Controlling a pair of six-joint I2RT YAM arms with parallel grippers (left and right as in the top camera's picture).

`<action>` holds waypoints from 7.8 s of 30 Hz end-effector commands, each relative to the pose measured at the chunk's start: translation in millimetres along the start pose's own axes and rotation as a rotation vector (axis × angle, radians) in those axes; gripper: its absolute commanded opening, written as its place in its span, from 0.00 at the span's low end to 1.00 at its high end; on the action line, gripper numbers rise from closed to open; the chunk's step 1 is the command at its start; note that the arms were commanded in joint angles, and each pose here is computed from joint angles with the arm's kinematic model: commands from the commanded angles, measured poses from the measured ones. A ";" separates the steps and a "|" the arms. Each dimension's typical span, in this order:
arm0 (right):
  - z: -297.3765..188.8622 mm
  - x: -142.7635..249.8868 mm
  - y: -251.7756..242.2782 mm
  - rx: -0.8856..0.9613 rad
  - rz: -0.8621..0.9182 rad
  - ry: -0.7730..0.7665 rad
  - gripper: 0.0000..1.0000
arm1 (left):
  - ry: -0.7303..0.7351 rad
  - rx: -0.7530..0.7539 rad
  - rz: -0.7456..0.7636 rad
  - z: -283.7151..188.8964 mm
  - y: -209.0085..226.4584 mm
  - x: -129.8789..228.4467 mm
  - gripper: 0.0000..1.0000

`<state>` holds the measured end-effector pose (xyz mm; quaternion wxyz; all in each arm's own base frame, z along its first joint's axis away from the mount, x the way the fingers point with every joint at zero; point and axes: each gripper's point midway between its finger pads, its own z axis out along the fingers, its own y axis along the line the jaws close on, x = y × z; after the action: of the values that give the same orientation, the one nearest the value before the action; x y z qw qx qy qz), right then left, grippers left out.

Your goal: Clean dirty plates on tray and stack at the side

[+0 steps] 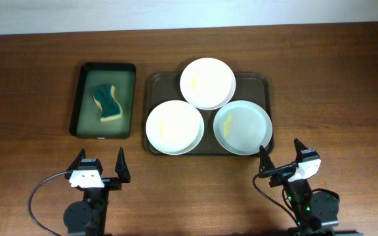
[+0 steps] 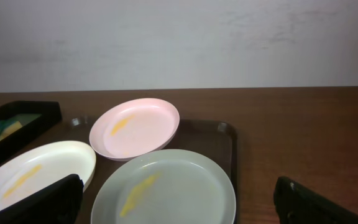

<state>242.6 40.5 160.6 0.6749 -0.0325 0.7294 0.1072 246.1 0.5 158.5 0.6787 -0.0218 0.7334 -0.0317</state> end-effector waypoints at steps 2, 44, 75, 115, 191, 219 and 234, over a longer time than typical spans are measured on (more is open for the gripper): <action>0.1 2.7 -3.0 0.014 0.000 0.003 0.98 | 0.010 -0.011 0.009 0.5 2.1 3.8 0.99; 0.1 2.7 -3.0 0.014 0.000 0.003 0.98 | 0.010 -0.011 0.009 0.5 2.1 3.8 0.99; 0.1 2.7 -3.0 0.014 0.000 0.003 0.98 | 0.010 -0.011 0.009 0.5 2.1 3.8 0.99; 0.1 2.7 -3.0 0.014 0.000 0.003 0.98 | 0.010 -0.011 0.009 0.5 2.1 3.8 0.99; 0.1 2.7 -3.0 0.014 0.000 0.003 0.98 | 0.534 0.354 0.165 94.4 -57.7 -139.4 0.99; 0.1 2.7 -3.0 0.014 0.000 0.003 0.98 | 1.331 -0.271 -0.226 224.4 53.2 80.3 0.99; 0.1 2.7 -3.0 0.014 0.000 0.003 0.98 | 1.348 -0.341 -0.322 237.6 67.3 126.6 0.86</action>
<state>242.6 40.5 160.6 0.6750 -0.0326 0.7294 0.1068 474.6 52.0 28.5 0.0683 -0.2023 0.9766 -0.0276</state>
